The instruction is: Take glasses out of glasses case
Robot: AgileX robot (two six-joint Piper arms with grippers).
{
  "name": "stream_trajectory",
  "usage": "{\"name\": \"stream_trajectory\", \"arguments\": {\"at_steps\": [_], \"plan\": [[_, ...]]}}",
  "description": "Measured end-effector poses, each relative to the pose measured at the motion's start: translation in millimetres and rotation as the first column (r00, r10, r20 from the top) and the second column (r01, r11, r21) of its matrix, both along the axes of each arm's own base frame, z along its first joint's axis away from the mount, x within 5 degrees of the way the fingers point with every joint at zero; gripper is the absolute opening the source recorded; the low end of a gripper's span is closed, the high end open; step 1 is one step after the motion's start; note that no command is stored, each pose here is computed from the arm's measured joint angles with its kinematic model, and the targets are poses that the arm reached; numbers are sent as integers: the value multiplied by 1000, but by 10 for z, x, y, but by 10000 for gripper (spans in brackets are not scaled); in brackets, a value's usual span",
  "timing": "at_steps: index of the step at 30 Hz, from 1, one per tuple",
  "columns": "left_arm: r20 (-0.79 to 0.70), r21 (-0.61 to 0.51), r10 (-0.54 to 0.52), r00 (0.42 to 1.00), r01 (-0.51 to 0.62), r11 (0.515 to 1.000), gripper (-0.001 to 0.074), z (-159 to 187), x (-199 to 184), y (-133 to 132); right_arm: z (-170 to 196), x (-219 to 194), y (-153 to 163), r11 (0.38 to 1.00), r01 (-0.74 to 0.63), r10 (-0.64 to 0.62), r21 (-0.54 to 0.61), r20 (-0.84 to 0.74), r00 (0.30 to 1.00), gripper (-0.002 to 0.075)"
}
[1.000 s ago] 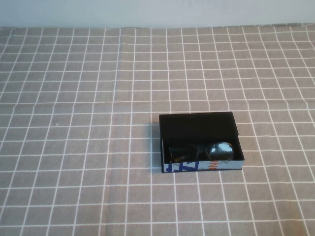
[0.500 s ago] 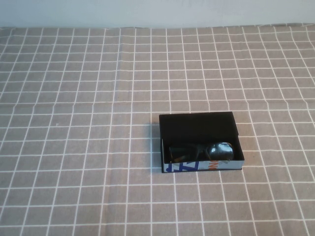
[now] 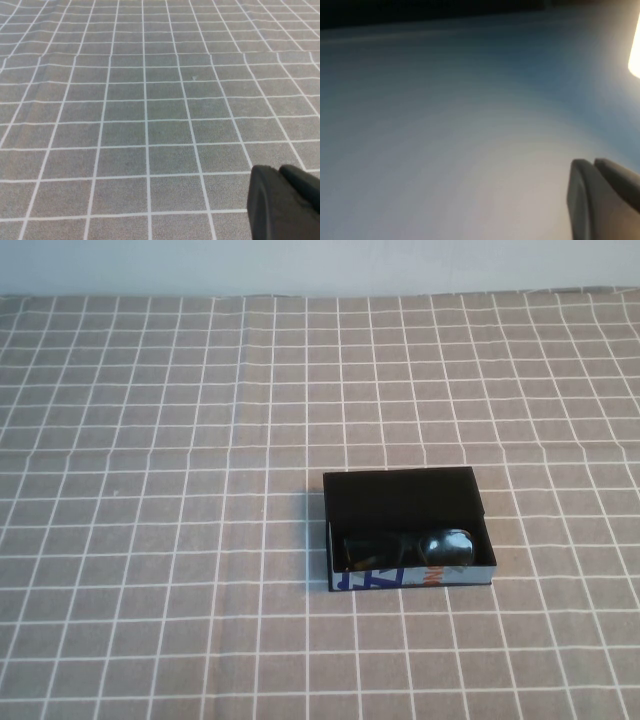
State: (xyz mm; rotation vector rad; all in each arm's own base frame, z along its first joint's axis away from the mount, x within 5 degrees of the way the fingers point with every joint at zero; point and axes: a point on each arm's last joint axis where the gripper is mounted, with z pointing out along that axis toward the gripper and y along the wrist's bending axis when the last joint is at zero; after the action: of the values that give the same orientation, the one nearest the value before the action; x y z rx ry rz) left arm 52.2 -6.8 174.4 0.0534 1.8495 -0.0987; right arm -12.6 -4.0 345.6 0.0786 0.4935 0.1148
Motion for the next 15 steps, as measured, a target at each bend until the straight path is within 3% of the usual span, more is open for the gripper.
{"name": "stream_trajectory", "arguments": {"at_steps": [3,6,10,15], "plan": [[0,0,0,1000,0,1000,-5,0,0,0,371,-104,27,998,-64,66,14,-162,985,-18],[0,0,0,1000,0,1000,-5,0,0,0,666,-65,40,995,-89,100,44,-379,920,-18],[0,0,0,1000,0,1000,-5,0,0,0,896,264,50,993,-86,115,76,-654,747,-18],[0,0,0,1000,0,1000,-5,0,0,0,833,716,55,993,-67,119,98,-848,516,-18]]}}
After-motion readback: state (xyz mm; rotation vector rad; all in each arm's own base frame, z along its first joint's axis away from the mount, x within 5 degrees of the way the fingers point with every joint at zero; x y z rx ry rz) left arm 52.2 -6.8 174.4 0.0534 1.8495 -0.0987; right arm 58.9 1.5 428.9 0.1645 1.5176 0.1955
